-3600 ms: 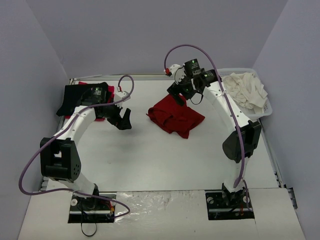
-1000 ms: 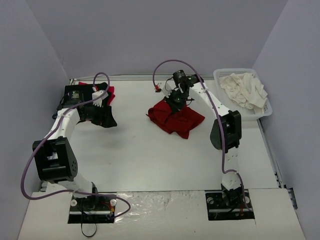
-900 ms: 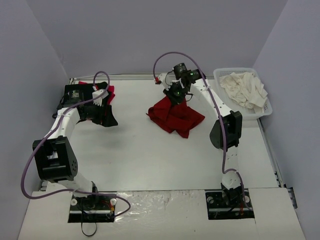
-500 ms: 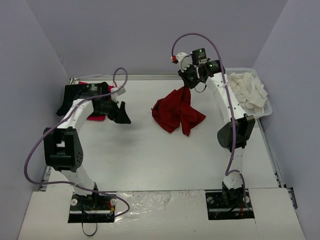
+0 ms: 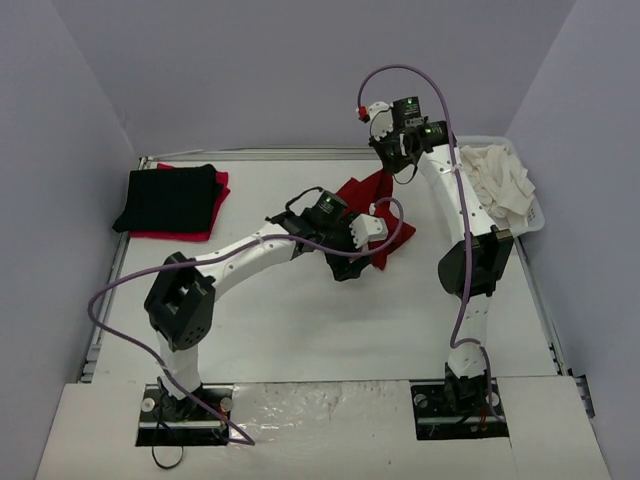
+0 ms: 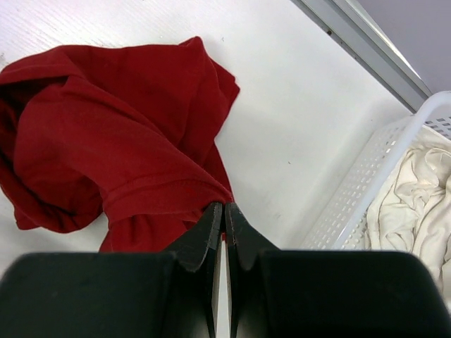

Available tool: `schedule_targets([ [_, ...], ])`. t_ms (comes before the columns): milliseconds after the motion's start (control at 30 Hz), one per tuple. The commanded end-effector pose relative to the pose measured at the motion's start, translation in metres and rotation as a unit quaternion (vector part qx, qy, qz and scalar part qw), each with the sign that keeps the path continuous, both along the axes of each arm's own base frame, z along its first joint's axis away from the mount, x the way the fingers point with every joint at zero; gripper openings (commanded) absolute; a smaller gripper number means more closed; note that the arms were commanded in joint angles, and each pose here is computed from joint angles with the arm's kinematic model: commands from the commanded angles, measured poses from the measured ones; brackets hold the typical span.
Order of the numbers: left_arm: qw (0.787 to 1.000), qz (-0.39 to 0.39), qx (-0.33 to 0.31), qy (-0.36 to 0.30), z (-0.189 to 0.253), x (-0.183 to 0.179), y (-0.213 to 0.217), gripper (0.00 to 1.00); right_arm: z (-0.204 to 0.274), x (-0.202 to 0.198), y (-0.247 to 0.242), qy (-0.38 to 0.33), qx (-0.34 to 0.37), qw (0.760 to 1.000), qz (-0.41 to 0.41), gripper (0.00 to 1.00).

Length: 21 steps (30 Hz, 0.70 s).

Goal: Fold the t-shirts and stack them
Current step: Flatten out the tshirt

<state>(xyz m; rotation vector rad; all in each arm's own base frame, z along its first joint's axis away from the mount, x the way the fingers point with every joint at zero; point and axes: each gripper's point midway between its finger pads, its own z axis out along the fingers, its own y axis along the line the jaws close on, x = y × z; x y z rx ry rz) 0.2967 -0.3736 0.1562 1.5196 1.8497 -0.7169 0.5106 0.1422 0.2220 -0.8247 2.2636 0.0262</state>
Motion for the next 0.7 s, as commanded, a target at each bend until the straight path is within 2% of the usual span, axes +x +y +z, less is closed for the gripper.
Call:
schedule_targets([
  [0,0.996,0.075,0.002,-0.058,-0.005,0.042,-0.015,0.80,0.007,0.006,-0.010,-0.015,-0.006,1.000,-0.023,0.00],
  [133,0.993,0.108,0.010,-0.049,-0.033,0.060,-0.029,0.81,0.007,0.009,-0.014,-0.017,-0.008,0.999,-0.030,0.00],
  [367,0.983,0.180,-0.004,-0.032,-0.043,0.083,-0.045,0.80,0.000,0.017,-0.011,-0.014,-0.005,0.999,-0.033,0.00],
  [600,0.983,0.181,-0.043,0.005,-0.047,0.084,-0.072,0.79,-0.011,0.023,-0.010,-0.006,-0.014,0.999,-0.036,0.00],
  [667,0.981,0.181,-0.061,0.034,-0.047,0.080,-0.082,0.81,-0.012,0.022,-0.010,-0.004,-0.019,0.999,-0.038,0.00],
])
